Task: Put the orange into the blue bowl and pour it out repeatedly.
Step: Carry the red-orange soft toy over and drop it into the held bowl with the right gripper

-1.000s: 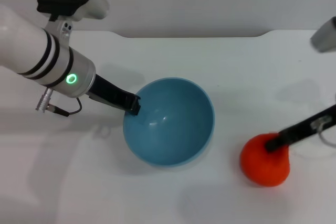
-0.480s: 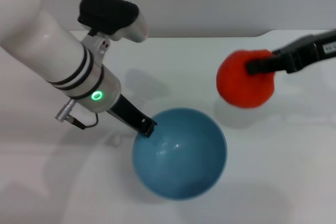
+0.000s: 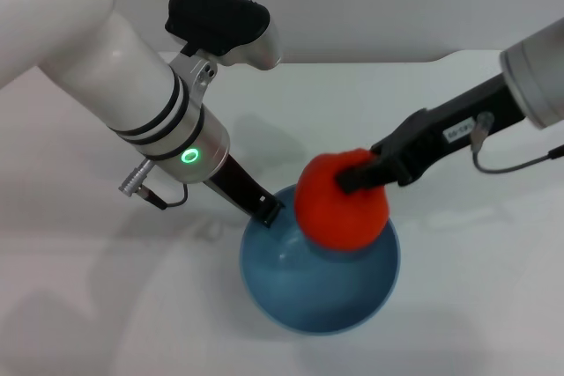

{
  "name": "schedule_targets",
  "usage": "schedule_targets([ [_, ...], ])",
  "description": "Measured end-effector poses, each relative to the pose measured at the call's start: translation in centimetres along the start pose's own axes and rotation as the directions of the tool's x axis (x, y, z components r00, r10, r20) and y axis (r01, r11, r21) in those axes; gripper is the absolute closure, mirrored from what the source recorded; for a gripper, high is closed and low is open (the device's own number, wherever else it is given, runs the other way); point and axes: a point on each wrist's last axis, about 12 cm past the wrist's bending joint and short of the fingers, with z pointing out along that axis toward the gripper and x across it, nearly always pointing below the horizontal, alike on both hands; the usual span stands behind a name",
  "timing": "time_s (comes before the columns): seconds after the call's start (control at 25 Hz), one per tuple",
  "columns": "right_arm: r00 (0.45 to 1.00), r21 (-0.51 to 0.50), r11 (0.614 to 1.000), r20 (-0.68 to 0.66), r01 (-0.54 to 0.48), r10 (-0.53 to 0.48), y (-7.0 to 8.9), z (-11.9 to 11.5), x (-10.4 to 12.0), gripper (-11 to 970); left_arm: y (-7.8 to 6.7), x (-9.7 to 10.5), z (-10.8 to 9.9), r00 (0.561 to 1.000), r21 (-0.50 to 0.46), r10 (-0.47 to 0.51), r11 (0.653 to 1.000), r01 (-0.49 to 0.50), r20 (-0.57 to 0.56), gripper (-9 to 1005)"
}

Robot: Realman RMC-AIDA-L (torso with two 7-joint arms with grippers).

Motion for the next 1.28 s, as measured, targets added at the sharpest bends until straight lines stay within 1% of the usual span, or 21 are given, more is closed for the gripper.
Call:
schedule_targets([
  [0.08, 1.0, 0.003, 1.0, -0.013, 0.02, -0.02, 0.1, 0.5, 0.2, 827, 0.0, -0.1, -0.1, 1.0, -0.002, 0.005, 1.0, -0.005, 0.0, 997],
  [0.24, 0.993, 0.002, 0.994, -0.055, 0.105, -0.104, 0.8, 1.0, 0.4, 801, -0.1, -0.4, -0.3, 1.0, -0.005, 0.013, 1.0, -0.013, 0.003, 997],
  [0.4, 0.989, 0.003, 0.992, -0.07, 0.128, -0.128, 1.1, 1.2, 0.3, 775, -0.2, -0.6, -0.5, 1.0, -0.009, 0.021, 1.0, -0.021, 0.005, 997],
  [0.52, 0.991, 0.019, 0.991, -0.047, 0.13, -0.129, 1.1, 0.8, 0.0, 756, -0.2, -0.7, -0.6, 1.0, -0.01, 0.024, 1.0, -0.024, 0.005, 997],
  [0.72, 0.992, 0.026, 0.992, -0.038, 0.124, -0.123, 1.2, 0.4, 0.1, 525, -0.1, -0.7, -0.6, 1.0, -0.014, 0.025, 1.0, -0.025, 0.004, 996],
  [0.76, 0.992, 0.027, 0.993, -0.038, 0.119, -0.118, 1.2, 0.2, 0.2, 515, -0.1, -0.7, -0.7, 1.0, -0.014, 0.025, 1.0, -0.025, 0.005, 996],
  [0.84, 0.996, 0.037, 0.996, -0.023, 0.087, -0.086, 1.0, -0.2, 0.2, 494, -0.2, -0.8, -0.8, 0.999, -0.017, 0.031, 0.999, -0.031, 0.012, 996],
  [0.92, 1.0, 0.051, 0.999, 0.016, 0.016, -0.017, 0.6, -1.2, 0.4, 473, -0.1, -1.1, -1.0, 0.999, -0.026, 0.041, 0.999, -0.04, 0.031, 996],
  [1.0, 0.996, 0.07, 0.996, 0.065, -0.061, 0.057, -0.2, -2.5, 1.0, 463, 0.1, -1.1, -1.3, 0.997, -0.051, 0.056, 0.997, -0.053, 0.06, 996],
  [1.08, 0.985, 0.105, 0.985, 0.119, -0.139, 0.127, -1.3, -4.3, 2.3, 463, 0.5, -1.0, -1.7, 0.993, -0.092, 0.072, 0.994, -0.063, 0.097, 996],
  [1.2, 0.959, 0.194, 0.943, 0.141, -0.269, 0.244, -3.1, -6.4, 5.2, 463, 1.3, -0.5, -3.0, 0.969, -0.172, 0.082, 0.984, -0.041, 0.234, 996],
  [1.24, 0.947, 0.23, 0.921, 0.139, -0.315, 0.289, -3.7, -7.0, 6.3, 462, 1.4, -0.5, -3.3, 0.96, -0.182, 0.084, 0.983, -0.035, 0.268, 996],
  [1.28, 0.932, 0.262, 0.895, 0.136, -0.36, 0.335, -4.3, -7.5, 7.5, 462, 1.8, 0.0, -3.9, 0.935, -0.208, 0.086, 0.978, -0.014, 0.343, 997],
])
